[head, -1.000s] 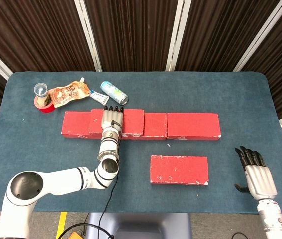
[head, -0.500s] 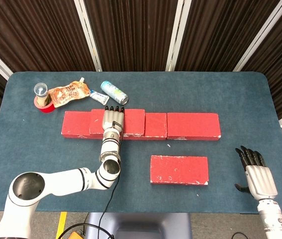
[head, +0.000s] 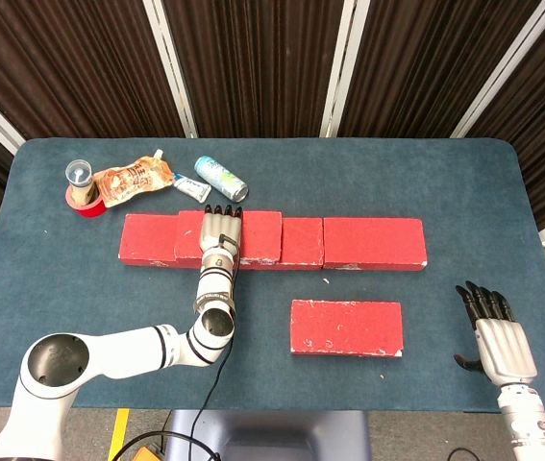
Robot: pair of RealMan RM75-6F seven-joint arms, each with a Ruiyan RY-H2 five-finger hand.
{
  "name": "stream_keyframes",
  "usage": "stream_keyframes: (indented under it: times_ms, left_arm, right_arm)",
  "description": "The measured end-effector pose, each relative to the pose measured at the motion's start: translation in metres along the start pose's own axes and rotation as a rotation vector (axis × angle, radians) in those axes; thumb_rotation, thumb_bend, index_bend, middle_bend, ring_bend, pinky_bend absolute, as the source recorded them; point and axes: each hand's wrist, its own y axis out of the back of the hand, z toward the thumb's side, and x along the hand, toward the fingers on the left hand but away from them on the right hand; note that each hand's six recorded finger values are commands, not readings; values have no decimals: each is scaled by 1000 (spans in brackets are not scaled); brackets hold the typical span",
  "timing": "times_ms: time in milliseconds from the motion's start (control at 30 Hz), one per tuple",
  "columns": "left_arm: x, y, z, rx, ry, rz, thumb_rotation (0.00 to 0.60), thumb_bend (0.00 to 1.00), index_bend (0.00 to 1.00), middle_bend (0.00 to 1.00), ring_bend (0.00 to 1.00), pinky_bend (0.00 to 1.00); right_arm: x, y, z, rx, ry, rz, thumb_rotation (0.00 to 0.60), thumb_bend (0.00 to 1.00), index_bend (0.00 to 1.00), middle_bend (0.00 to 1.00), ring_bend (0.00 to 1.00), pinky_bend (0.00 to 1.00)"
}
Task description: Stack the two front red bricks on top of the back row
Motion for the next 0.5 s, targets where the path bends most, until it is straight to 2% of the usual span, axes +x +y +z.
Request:
stream_keyframes:
  times_ms: [500]
  left_arm:
    - [1, 1, -2, 0, 7, -1, 600, 191, 0, 0, 0, 31]
  right_arm:
    - [0, 0, 0, 0, -3, 0, 600, 0, 146, 116, 44, 0]
